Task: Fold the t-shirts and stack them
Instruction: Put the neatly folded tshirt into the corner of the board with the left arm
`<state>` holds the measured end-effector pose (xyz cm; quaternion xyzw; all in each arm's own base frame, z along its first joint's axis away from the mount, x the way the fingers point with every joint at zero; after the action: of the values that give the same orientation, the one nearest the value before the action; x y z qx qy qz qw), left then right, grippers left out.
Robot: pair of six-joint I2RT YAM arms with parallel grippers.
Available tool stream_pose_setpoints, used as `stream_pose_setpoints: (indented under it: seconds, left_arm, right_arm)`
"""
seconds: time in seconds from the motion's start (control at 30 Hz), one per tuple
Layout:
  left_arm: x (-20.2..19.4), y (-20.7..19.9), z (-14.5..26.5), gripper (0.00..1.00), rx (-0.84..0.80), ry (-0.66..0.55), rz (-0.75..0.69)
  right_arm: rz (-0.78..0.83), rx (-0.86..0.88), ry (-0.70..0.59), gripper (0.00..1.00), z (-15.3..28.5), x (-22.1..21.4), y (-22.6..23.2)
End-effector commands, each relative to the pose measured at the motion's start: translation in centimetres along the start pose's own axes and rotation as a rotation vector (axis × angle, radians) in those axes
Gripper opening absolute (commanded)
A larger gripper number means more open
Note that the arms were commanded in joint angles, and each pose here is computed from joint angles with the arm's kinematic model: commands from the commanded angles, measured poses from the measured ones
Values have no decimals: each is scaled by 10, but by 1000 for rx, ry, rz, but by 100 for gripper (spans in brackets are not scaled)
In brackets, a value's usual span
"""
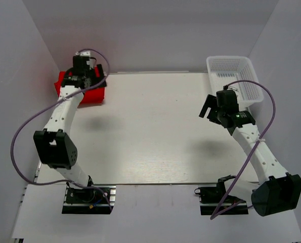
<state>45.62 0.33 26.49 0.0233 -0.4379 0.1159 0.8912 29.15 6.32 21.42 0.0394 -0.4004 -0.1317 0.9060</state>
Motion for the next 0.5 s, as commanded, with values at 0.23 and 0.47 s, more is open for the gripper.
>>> stream_pose_setpoints:
  seconds: [0.23, 0.47]
  left_arm:
    - [-168, -101, 113, 100, -402, 165, 23]
    - [-223, -94, 137, 100, -281, 247, -62]
  right_arm:
    - [0, 261, 29, 90, 6, -61, 9]
    - [-5, 250, 13, 90, 8, -77, -1]
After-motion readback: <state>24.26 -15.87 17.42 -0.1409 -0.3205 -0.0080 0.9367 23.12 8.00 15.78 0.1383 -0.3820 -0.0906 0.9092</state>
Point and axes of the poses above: each gripper's point midway between its finger pads, its own z axis back along the fingers, its own y axis along the line the jaws close on, x = y × z, the point moved 3 cm from there along z, back along the fingers, and after that the axes turned 2 degrees about z, right-handed, at the moved point
